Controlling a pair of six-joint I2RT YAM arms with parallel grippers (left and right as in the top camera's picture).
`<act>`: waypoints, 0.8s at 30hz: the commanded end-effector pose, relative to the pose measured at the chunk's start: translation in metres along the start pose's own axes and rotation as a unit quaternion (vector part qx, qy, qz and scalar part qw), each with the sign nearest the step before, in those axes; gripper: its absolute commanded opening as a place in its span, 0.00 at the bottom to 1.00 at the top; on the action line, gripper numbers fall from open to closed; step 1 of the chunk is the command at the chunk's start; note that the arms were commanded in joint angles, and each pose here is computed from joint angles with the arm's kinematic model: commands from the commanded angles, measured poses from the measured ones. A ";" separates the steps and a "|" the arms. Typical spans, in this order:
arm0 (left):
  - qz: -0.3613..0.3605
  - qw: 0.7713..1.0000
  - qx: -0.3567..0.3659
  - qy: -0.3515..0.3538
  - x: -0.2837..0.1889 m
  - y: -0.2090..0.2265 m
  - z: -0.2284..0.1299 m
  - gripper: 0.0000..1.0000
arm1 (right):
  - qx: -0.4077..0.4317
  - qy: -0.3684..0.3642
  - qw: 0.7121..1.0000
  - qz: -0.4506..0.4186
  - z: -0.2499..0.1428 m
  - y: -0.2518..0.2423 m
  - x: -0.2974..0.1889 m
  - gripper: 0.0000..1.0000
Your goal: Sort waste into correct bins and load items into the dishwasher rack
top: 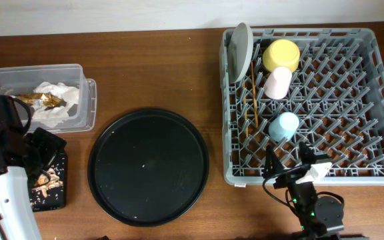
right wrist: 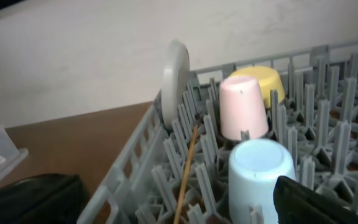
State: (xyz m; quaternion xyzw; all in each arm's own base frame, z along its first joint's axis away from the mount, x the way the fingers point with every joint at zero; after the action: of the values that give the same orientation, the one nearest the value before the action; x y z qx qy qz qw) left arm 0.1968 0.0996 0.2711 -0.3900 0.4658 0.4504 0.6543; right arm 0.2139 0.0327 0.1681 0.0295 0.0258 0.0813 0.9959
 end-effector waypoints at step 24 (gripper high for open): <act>-0.002 1.000 -0.006 -0.003 -0.001 0.001 0.001 0.99 | -0.109 0.016 0.994 -0.026 -0.009 -0.008 0.000 0.98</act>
State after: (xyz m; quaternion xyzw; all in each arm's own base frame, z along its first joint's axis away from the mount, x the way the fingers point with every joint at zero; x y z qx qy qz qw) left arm 0.1967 0.0996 0.2711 -0.3898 0.4657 0.4506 0.6543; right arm 0.2150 0.0244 0.1606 -0.0808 0.0333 0.0555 0.9946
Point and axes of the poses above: each gripper's point midway between its finger pads, its own x axis out along the fingers, its own y axis along the line the jaws close on, z = x × y, the point moved 3 cm from there along -x, back along the fingers, and after that the axes turned 12 degrees about -x, right-handed, at the moved point
